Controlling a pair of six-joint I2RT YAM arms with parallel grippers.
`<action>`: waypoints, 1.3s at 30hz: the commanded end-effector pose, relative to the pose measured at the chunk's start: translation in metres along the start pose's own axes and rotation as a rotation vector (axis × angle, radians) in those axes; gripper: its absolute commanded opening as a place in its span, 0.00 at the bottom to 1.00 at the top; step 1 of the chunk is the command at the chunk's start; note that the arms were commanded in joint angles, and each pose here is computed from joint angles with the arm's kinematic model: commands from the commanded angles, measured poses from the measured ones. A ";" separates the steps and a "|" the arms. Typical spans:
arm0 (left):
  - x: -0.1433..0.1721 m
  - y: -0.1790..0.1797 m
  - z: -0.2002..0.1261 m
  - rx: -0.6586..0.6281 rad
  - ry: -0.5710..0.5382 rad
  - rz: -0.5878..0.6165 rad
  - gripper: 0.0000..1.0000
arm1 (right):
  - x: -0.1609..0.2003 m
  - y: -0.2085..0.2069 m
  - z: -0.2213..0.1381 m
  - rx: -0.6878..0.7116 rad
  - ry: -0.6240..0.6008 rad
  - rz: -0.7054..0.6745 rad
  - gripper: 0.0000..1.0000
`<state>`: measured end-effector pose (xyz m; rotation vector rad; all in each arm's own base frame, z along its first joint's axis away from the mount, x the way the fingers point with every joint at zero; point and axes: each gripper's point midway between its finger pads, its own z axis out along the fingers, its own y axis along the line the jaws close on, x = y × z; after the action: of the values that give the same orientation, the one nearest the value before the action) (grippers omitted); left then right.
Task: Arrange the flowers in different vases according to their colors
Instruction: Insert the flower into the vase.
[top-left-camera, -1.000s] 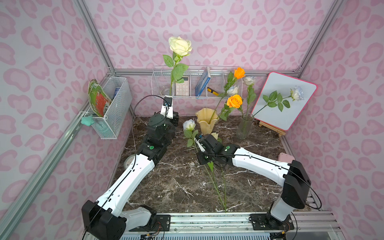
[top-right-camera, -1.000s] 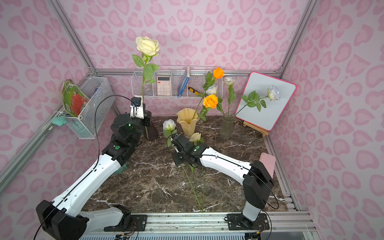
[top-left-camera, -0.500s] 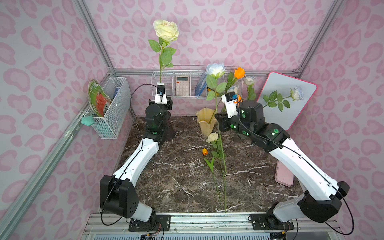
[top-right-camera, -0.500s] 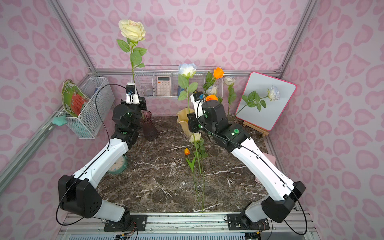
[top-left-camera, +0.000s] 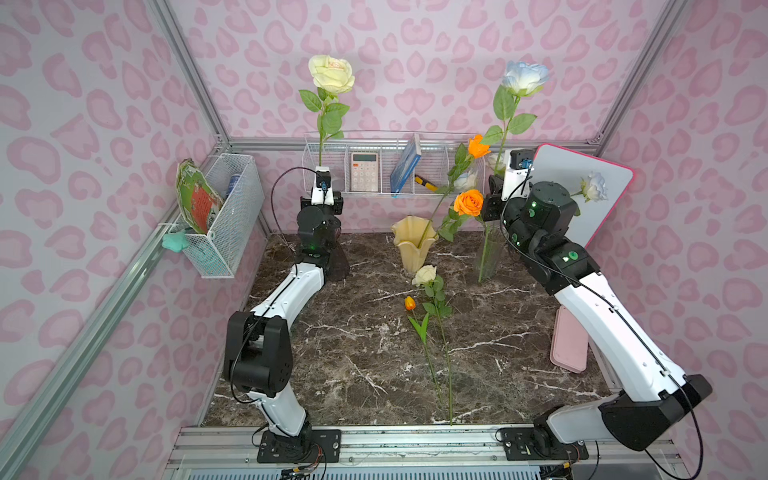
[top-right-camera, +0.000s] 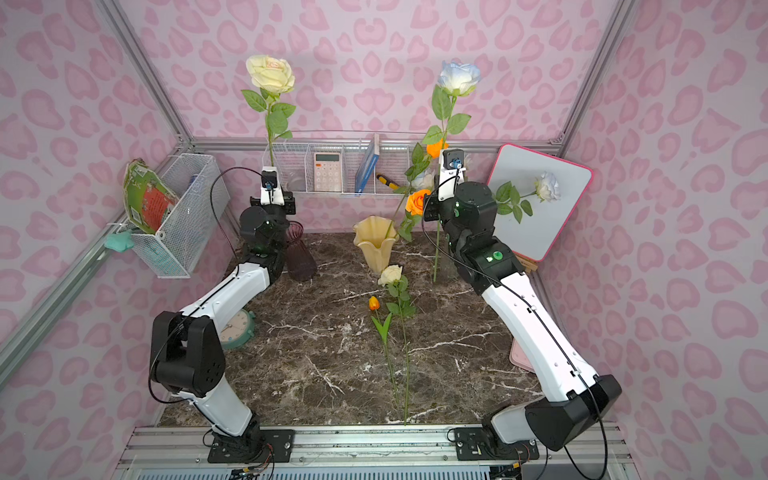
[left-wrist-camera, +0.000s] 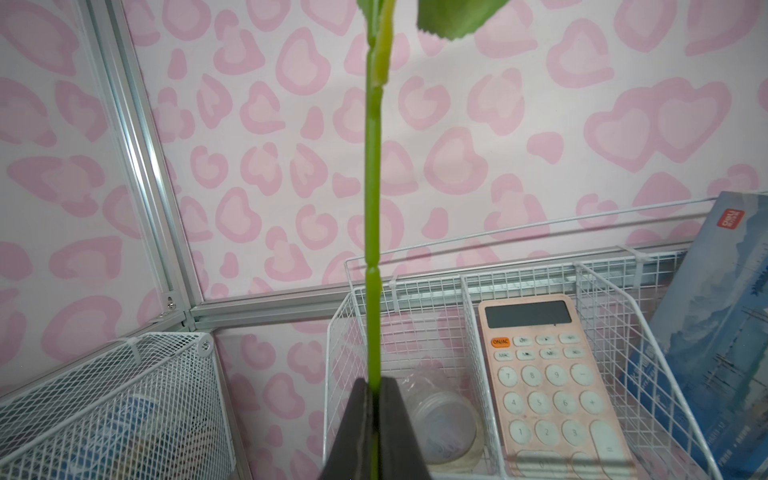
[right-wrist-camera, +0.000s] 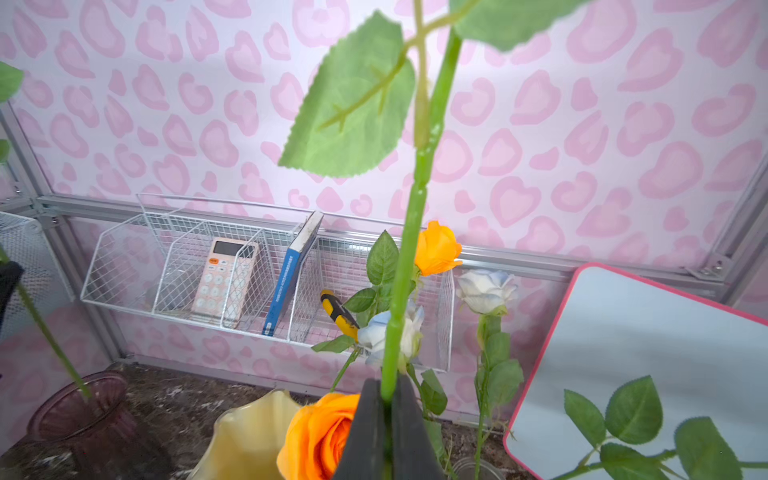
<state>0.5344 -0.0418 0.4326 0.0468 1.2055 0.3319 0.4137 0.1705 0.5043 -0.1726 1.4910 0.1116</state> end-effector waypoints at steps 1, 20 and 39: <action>-0.004 0.004 -0.001 -0.012 -0.052 -0.024 0.00 | -0.043 -0.033 -0.002 0.178 -0.208 -0.044 0.00; 0.051 0.008 -0.002 -0.048 -0.065 -0.034 0.00 | -0.026 -0.083 0.051 0.383 -0.342 -0.144 0.00; 0.087 -0.003 -0.014 -0.033 -0.047 -0.038 0.00 | 0.028 -0.068 0.068 0.432 -0.313 -0.211 0.00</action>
<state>0.5541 -0.0227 0.3421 0.0178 1.1947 0.3291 0.5036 0.1207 0.4652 -0.0073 1.2299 -0.3175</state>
